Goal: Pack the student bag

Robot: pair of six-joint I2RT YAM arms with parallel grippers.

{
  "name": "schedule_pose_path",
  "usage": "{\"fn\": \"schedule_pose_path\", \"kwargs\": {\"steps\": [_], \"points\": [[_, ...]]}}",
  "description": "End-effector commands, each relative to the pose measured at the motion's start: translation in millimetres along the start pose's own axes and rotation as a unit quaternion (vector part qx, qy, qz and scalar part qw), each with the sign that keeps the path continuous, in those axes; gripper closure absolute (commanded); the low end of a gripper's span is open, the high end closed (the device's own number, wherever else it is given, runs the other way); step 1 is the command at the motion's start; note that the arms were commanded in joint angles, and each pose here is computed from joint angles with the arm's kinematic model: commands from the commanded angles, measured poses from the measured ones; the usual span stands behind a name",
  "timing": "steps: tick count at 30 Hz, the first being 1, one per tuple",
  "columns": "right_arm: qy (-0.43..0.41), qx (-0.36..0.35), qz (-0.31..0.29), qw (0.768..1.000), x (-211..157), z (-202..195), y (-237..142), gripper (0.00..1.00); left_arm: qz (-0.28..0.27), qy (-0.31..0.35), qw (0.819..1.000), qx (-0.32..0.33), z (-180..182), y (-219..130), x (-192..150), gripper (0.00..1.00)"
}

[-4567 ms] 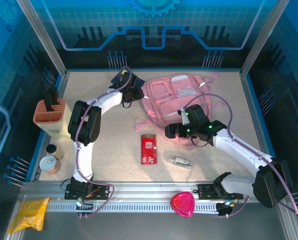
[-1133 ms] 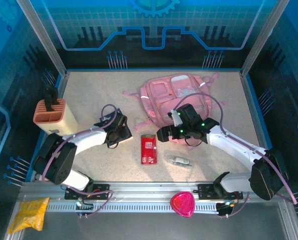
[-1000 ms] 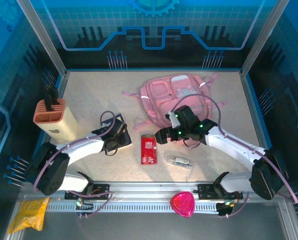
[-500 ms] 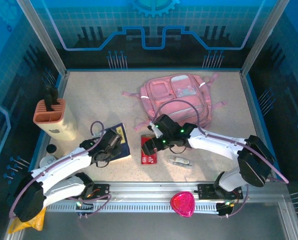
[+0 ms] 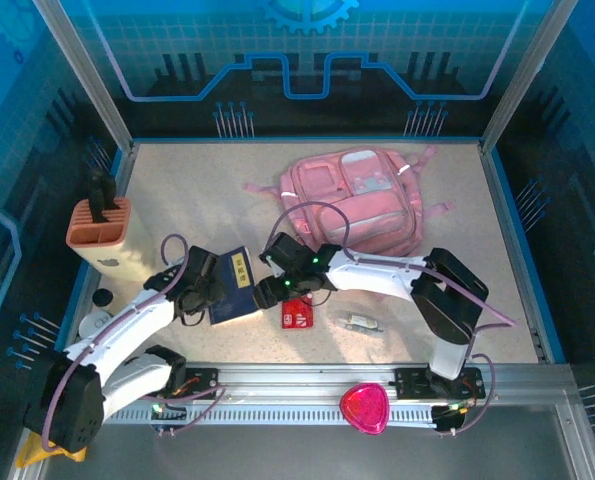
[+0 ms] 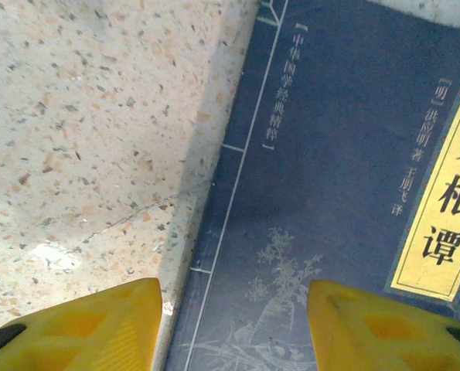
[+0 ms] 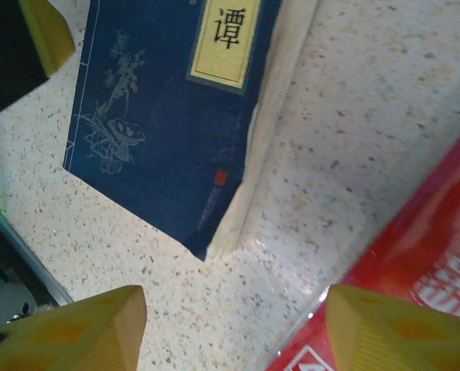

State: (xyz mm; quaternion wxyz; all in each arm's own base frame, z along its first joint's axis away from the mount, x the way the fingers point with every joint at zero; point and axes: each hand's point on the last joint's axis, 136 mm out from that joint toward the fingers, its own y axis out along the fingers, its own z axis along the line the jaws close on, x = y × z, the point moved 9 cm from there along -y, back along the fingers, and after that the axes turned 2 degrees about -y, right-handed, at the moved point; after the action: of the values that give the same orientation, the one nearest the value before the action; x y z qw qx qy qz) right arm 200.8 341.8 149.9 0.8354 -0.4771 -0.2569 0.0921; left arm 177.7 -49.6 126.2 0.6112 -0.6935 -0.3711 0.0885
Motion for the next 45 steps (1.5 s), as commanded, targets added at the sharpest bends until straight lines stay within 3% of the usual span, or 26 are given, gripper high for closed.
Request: {"fn": "schedule_pose_path", "kwargs": {"steps": [1,7,13,25,45], "points": [[0.013,0.01,-0.007,1.0,10.9,10.5,12.5,0.41,0.03,0.016,0.999,-0.014,2.6,9.5,-7.2,0.46],[0.018,0.004,0.004,1.0,17.7,12.2,34.4,0.45,0.052,0.006,0.999,-0.004,6.7,16.3,-13.4,0.46],[0.017,-0.012,0.017,1.0,23.9,9.2,50.1,0.46,0.088,-0.002,0.995,-0.046,1.1,22.6,-24.5,0.49],[0.011,-0.041,0.044,0.998,30.1,2.1,67.0,0.51,0.078,0.004,0.996,-0.044,-0.4,21.9,-29.8,0.52],[0.005,0.035,0.023,0.999,42.4,25.3,41.7,0.6,0.081,-0.001,0.996,-0.047,-2.3,27.7,-33.8,0.54]]}}
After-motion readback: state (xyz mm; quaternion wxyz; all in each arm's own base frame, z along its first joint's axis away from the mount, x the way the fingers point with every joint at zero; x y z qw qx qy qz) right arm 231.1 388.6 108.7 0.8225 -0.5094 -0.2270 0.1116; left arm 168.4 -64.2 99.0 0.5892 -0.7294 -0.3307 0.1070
